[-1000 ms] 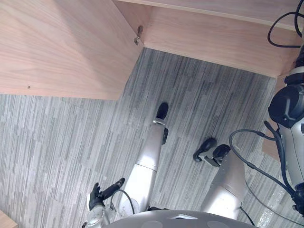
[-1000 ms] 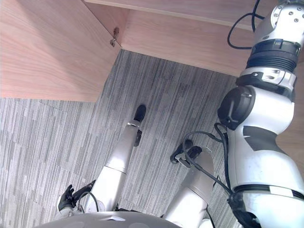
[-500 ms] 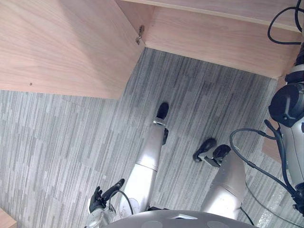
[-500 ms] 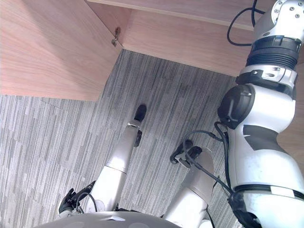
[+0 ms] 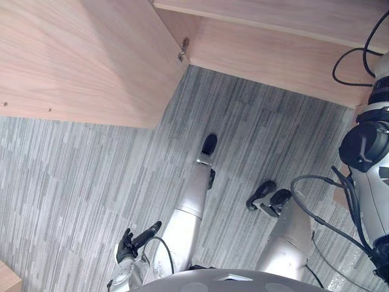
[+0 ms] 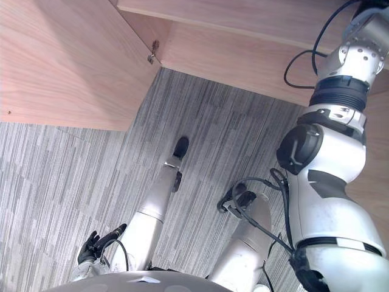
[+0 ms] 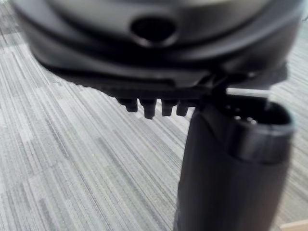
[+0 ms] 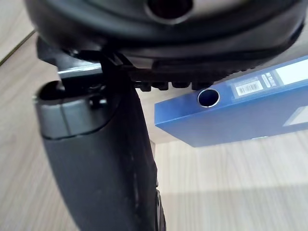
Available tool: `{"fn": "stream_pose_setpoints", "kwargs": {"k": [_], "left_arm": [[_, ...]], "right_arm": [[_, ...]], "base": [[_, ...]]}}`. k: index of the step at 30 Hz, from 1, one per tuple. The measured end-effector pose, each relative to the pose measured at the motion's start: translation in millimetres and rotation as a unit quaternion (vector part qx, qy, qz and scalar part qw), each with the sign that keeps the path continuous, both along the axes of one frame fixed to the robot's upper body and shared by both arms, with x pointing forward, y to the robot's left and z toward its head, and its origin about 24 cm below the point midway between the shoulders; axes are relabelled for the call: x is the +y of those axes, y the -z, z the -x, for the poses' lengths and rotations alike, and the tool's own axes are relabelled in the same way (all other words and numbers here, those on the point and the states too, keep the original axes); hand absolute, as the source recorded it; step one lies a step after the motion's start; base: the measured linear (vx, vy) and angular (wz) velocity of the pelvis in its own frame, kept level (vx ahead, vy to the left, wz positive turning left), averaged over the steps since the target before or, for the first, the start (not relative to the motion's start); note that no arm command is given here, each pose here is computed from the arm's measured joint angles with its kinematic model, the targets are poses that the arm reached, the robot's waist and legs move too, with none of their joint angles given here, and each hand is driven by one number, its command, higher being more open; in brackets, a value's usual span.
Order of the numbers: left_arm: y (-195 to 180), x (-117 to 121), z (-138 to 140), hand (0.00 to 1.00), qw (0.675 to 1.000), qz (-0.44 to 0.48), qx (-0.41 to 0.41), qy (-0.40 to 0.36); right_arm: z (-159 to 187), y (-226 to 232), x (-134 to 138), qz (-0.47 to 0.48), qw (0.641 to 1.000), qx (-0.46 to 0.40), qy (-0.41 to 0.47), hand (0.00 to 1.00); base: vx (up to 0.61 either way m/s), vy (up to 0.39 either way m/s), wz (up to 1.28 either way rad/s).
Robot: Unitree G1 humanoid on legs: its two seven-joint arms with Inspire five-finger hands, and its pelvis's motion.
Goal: Walk over to the cabinet, pick up the folder, carry it to the office cabinet, place the folder inside the office cabinet, then close the office cabinet door
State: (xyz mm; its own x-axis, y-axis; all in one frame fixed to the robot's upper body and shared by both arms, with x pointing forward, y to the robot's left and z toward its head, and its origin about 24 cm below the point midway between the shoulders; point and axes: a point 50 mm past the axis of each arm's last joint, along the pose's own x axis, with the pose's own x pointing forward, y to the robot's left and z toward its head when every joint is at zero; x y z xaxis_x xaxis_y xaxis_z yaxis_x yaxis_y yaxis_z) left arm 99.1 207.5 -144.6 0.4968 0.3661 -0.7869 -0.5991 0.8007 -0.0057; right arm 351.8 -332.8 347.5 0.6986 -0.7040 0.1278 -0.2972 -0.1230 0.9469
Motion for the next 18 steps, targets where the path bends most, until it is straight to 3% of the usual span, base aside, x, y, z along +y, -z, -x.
{"fn": "stream_pose_setpoints", "kwargs": {"k": [3,9,18], "left_arm": [[-1,1,-1,1.0,1.0,-0.002,-0.002,0.001],[-1,4,-1,1.0,1.0,-0.007,-0.001,0.006],[1,11,6,1.0,1.0,-0.006,0.009,0.014]], "right_arm": [[-1,4,-1,0.004,1.0,0.012,-0.012,1.0],[-22,35,8,0.102,0.984,0.14,-0.045,1.0],[-45,65,35,0.269,0.921,0.263,-0.096,1.0]], "base": [[0.07,0.048,0.15],[0.09,0.027,0.12],[0.04,-0.013,0.07]]}}
